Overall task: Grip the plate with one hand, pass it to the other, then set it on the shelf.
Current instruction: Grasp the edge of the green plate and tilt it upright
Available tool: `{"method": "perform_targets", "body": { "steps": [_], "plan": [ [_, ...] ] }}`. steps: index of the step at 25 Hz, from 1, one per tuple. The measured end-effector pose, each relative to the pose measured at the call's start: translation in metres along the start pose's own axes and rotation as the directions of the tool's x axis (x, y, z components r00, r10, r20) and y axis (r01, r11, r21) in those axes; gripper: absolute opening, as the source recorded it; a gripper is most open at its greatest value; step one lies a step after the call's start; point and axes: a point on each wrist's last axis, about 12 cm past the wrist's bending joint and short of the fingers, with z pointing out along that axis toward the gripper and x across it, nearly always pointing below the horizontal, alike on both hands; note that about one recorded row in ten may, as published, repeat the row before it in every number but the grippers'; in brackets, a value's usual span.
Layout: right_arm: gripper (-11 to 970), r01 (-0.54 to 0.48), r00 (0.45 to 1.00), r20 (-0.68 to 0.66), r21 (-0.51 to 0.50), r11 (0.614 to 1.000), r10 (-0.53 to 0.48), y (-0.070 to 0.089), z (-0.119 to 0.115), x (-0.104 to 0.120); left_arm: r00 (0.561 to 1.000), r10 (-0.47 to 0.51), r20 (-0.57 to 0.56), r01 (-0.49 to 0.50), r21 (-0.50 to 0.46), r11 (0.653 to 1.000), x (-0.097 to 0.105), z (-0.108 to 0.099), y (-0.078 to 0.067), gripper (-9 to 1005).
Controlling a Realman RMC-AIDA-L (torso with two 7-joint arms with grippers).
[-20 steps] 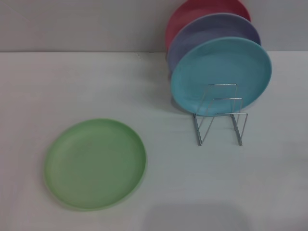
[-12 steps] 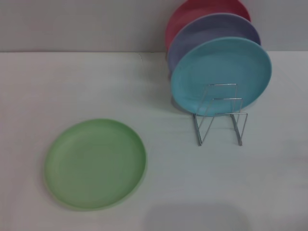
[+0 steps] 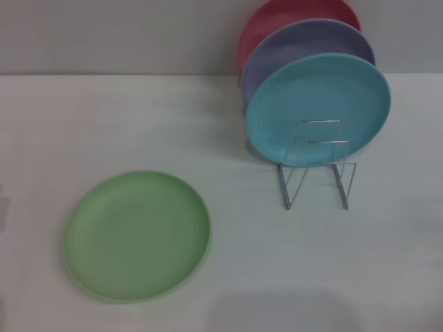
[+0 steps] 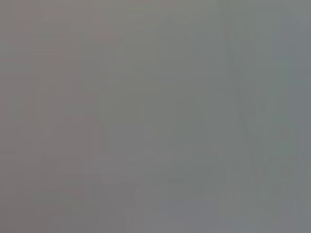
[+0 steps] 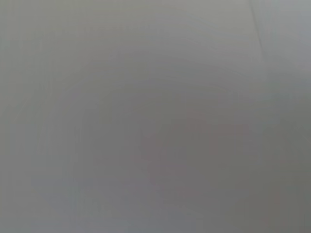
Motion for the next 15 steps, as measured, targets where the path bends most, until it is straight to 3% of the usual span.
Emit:
{"method": "perform_targets", "body": {
  "steps": [4, 8, 15],
  "plan": [
    [742, -0.005, 1.0, -0.004, -0.004, 1.0, 0.005, 0.002, 0.002, 0.001, 1.0, 0.009, 0.003, -0.009, 0.011, 1.0, 0.0, 0.006, 0.0, 786],
    [742, -0.012, 1.0, -0.006, -0.013, 1.0, 0.012, 0.006, 0.007, 0.002, 0.998, 0.04, -0.055, -0.036, 0.072, 0.997, 0.005, 0.034, 0.0, 786],
    [742, -0.022, 1.0, 0.0, -0.025, 0.999, 0.022, 0.011, 0.012, 0.002, 0.995, 0.04, -0.087, -0.034, 0.07, 0.997, 0.007, 0.05, -0.005, 787]
  ]
}}
